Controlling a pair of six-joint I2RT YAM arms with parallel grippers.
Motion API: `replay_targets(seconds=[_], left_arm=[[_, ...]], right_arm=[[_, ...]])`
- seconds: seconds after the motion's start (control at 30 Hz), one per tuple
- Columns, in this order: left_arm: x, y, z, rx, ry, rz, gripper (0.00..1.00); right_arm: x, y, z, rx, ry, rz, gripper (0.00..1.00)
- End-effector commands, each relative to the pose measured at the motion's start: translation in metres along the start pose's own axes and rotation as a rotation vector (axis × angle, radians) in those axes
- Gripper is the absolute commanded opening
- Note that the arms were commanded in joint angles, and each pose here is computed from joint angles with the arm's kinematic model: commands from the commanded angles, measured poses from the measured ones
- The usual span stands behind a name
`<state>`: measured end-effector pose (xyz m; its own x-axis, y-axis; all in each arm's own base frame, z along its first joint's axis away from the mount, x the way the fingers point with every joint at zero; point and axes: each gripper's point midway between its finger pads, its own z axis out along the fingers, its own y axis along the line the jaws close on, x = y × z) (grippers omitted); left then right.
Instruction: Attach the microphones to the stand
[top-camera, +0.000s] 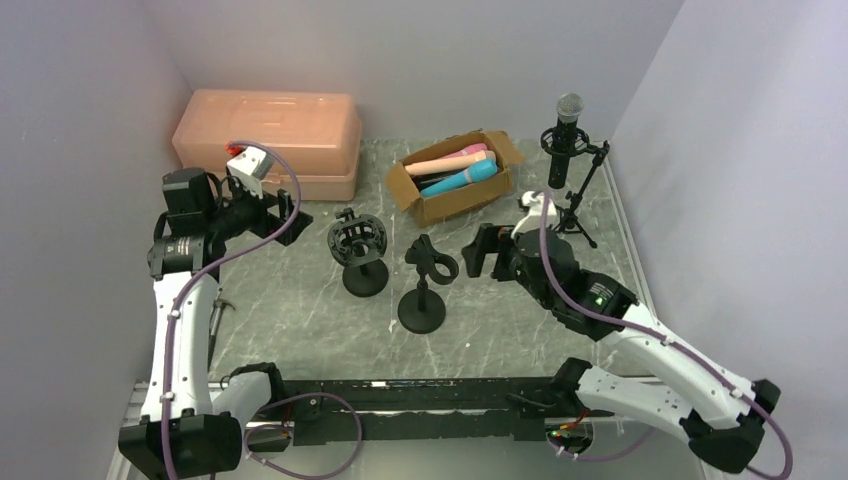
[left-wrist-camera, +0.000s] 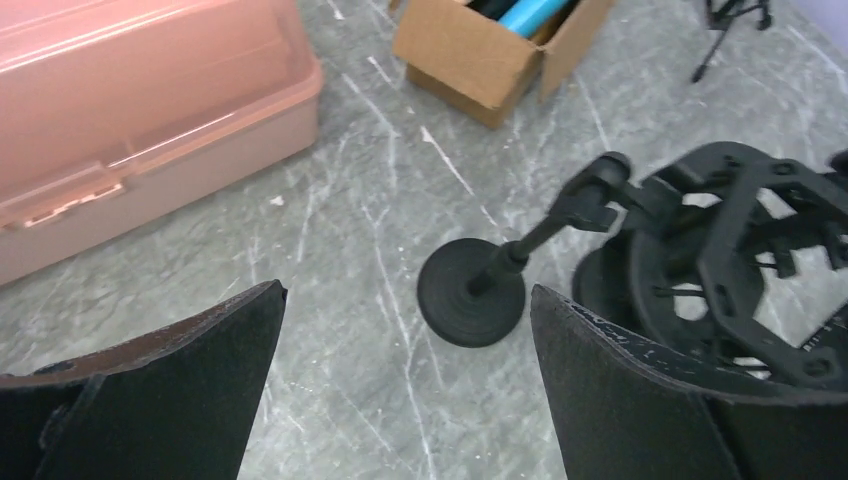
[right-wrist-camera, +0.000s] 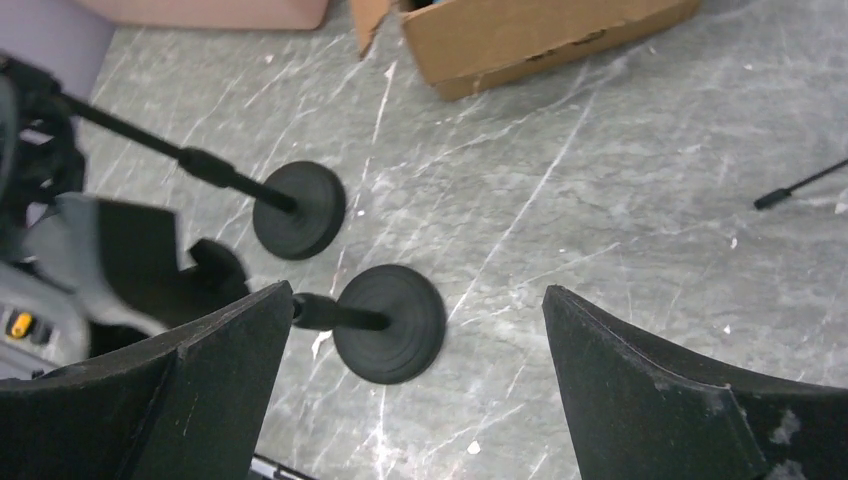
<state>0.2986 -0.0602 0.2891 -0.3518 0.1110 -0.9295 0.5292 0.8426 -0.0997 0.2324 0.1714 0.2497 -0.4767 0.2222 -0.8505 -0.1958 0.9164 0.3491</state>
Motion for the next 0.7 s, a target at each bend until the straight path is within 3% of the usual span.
replay_targets(seconds=[0.0,0.33,0.67], left_arm=[[-0.004,-0.031,-0.012,0.137,0.022,-0.009,0.99],[-0.017,-0.046,-0.022,0.194,0.013,-0.003,0.99],[-0.037,-0.08,-0.032,0.321,-0.009,0.037,0.99]], right_arm=[[-0.012,0.015,-0.013,0.048,0.012,-0.133,1.0],[-0.063,0.078,-0.01,-0.117,-0.026,-0.25,0.99],[-0.029,0.128,-0.016,-0.38,0.163,-0.407,1.0]])
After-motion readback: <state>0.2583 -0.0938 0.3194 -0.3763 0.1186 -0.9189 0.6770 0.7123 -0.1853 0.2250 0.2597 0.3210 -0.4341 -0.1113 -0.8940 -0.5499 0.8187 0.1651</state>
